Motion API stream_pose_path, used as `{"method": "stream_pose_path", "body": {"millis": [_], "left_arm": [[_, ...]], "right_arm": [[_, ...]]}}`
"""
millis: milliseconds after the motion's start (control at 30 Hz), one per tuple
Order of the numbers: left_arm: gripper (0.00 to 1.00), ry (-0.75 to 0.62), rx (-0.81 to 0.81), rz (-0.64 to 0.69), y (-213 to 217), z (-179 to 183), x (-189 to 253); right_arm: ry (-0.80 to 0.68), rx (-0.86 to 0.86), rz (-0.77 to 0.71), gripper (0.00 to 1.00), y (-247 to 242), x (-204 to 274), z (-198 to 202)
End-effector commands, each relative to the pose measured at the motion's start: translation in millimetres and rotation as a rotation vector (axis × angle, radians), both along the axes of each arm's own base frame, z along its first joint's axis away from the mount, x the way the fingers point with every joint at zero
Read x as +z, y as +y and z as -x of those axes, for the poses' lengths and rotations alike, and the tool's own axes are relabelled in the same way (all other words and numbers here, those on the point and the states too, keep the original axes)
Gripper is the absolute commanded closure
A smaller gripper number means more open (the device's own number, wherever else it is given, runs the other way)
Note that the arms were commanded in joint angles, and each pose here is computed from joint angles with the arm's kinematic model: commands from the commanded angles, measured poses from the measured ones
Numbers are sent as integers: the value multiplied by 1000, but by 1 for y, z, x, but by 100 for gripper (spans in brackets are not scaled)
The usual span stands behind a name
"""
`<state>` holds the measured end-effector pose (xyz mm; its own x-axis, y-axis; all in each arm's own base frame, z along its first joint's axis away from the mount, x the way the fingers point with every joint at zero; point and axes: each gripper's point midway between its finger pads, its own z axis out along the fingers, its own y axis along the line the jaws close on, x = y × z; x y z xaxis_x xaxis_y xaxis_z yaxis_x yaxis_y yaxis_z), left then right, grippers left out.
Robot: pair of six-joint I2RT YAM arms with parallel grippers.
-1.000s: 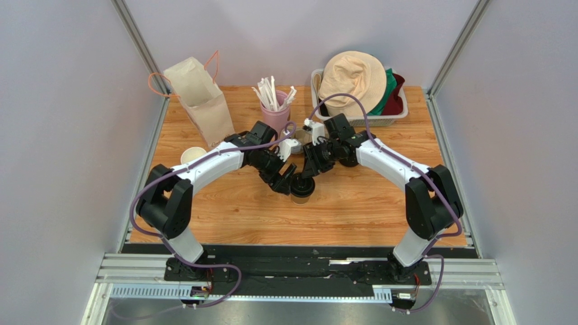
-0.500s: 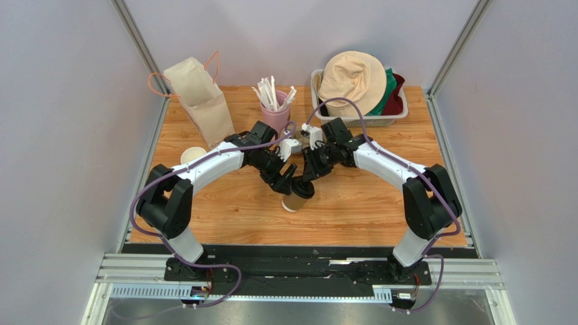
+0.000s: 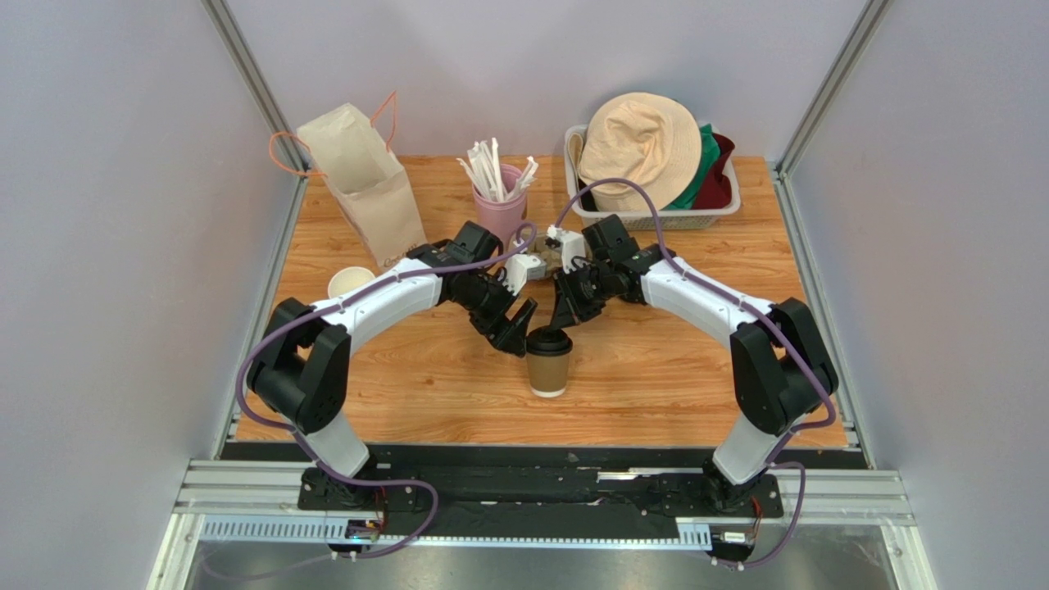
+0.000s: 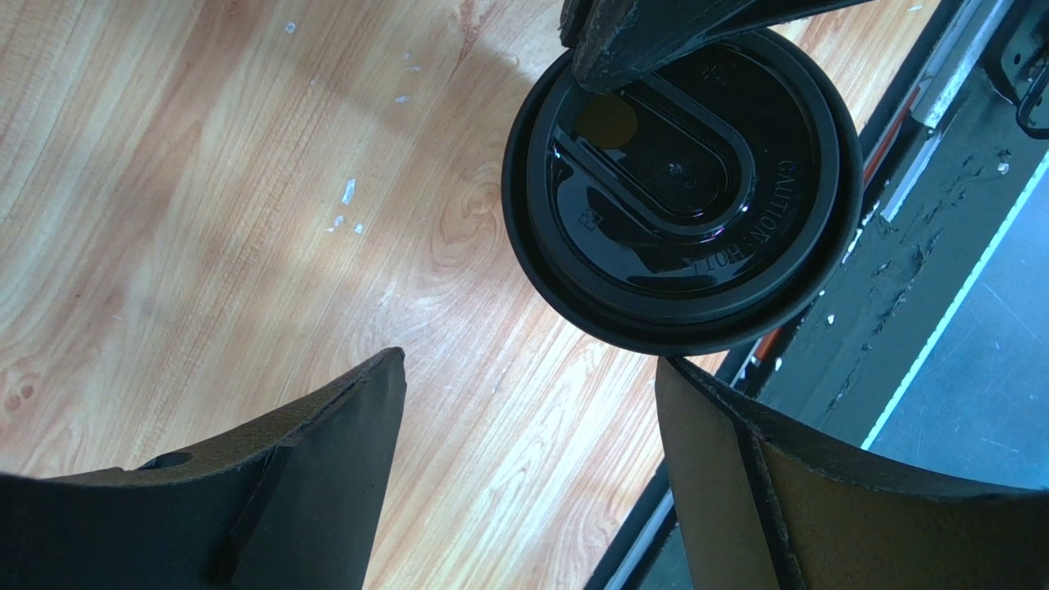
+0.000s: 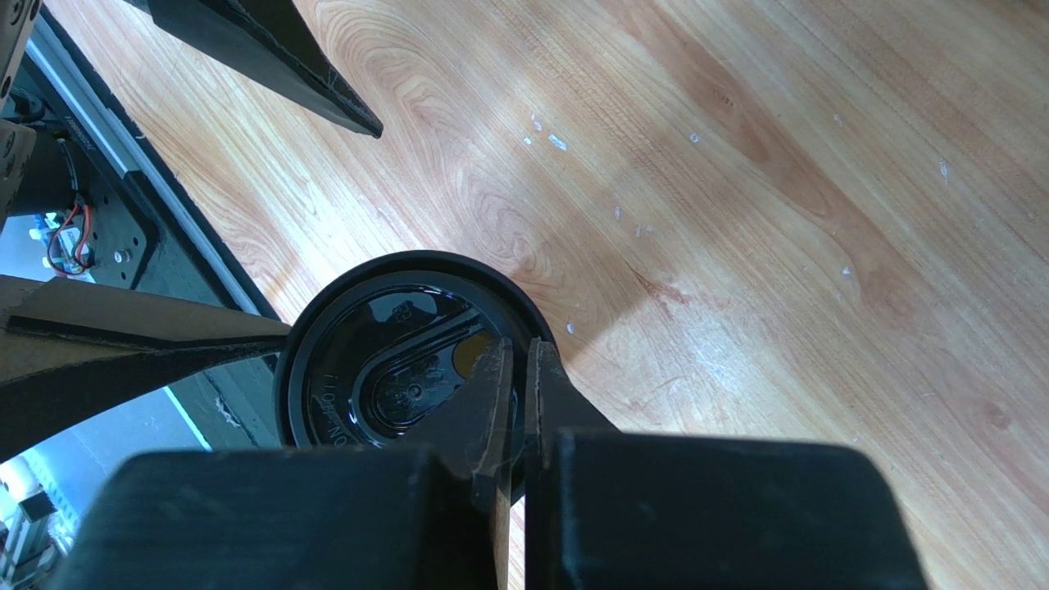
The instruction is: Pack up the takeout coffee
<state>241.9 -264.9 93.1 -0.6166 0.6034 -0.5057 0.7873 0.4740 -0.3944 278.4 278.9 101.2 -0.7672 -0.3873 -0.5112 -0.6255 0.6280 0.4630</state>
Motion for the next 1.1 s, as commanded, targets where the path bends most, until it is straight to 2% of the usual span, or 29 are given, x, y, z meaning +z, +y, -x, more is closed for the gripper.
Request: {"method": "stream_pose_path", "body": {"millis": [0,267,633,1067], "left_arm": [[17,-36,2,29,-5,-10,4],[17,-47,-8,48,-8,-10,15],[17,-174,-2,93,-10,-28,63],[17,-250,26,111,-3,-40,81]], "right_arm": [[-43,38,-60,100,12,19,3],[-73,31,-62,100,10,27,2],[-246,-34,-15,100,-6,50,-24],[-445,-117,65,100,-28,50,-49]]}}
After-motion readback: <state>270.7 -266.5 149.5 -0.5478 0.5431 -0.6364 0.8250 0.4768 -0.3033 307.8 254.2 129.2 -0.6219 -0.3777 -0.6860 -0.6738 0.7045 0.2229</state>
